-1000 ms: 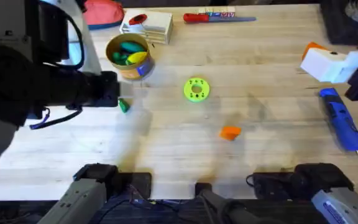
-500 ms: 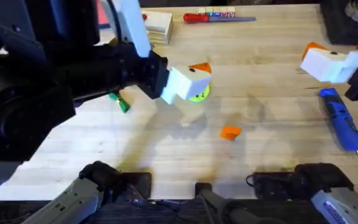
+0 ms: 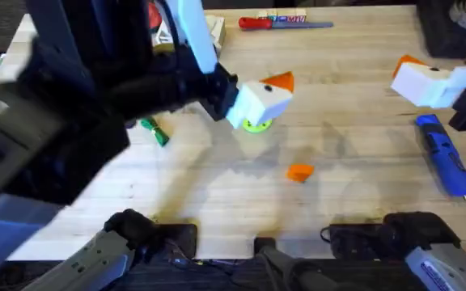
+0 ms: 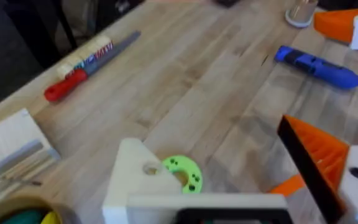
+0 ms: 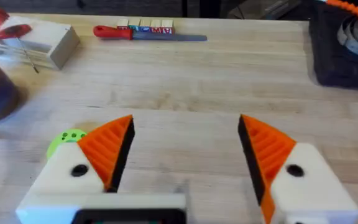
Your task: Pick up the gripper from the table and insert it into the empty holder that is missing its gripper. Then pick up a screw, insert it into the mounting hole, and use the screwdriver to tighten it. Finally, clean up the table by picking up the vegetable and placing it into the bucket.
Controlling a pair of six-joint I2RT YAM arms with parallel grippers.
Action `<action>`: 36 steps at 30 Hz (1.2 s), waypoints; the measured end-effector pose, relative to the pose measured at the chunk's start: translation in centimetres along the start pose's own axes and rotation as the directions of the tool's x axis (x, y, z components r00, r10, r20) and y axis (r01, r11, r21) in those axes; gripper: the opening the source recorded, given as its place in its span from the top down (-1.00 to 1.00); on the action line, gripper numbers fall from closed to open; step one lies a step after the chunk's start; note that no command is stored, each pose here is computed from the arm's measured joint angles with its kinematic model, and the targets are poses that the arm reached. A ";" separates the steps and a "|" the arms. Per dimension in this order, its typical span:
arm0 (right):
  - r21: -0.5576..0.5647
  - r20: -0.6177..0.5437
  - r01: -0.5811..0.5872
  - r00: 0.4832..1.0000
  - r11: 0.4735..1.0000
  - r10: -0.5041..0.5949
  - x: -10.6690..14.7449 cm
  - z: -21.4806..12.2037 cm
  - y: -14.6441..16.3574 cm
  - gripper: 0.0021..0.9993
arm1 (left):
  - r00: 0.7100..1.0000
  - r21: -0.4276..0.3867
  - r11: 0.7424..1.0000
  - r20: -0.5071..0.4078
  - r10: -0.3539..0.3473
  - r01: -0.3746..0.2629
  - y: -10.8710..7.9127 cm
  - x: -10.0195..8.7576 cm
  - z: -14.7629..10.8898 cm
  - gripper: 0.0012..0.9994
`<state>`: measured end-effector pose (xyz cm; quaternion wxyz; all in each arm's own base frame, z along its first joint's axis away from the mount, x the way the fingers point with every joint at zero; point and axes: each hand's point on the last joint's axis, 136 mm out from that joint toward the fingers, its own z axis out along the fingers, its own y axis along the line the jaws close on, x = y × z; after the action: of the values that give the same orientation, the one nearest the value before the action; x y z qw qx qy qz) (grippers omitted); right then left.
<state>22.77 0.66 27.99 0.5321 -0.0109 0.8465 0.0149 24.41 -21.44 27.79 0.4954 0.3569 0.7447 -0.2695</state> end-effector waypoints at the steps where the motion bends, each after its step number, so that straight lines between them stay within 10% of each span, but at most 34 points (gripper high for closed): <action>1: 0.000 0.000 0.000 1.000 1.000 0.000 0.0 0.0 0.0 -0.99 | 1.000 0.005 1.000 0.021 0.017 -0.017 -0.2 0.4 0.2 -0.90; 13: 0.000 0.000 0.000 1.000 1.000 0.000 0.0 0.0 0.0 -0.98 | 0.973 0.075 0.993 0.216 0.076 -0.094 -4.8 9.6 -1.1 -0.90; 36: 0.000 0.000 0.000 1.000 1.000 0.000 0.0 0.0 0.0 -0.98 | 0.948 0.114 0.991 0.316 0.023 -0.063 -6.1 13.8 -2.8 -0.90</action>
<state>22.75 0.66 27.99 0.5321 -0.0109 0.8465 0.0149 14.48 -19.37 16.30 0.5904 0.3555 0.6305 -0.3572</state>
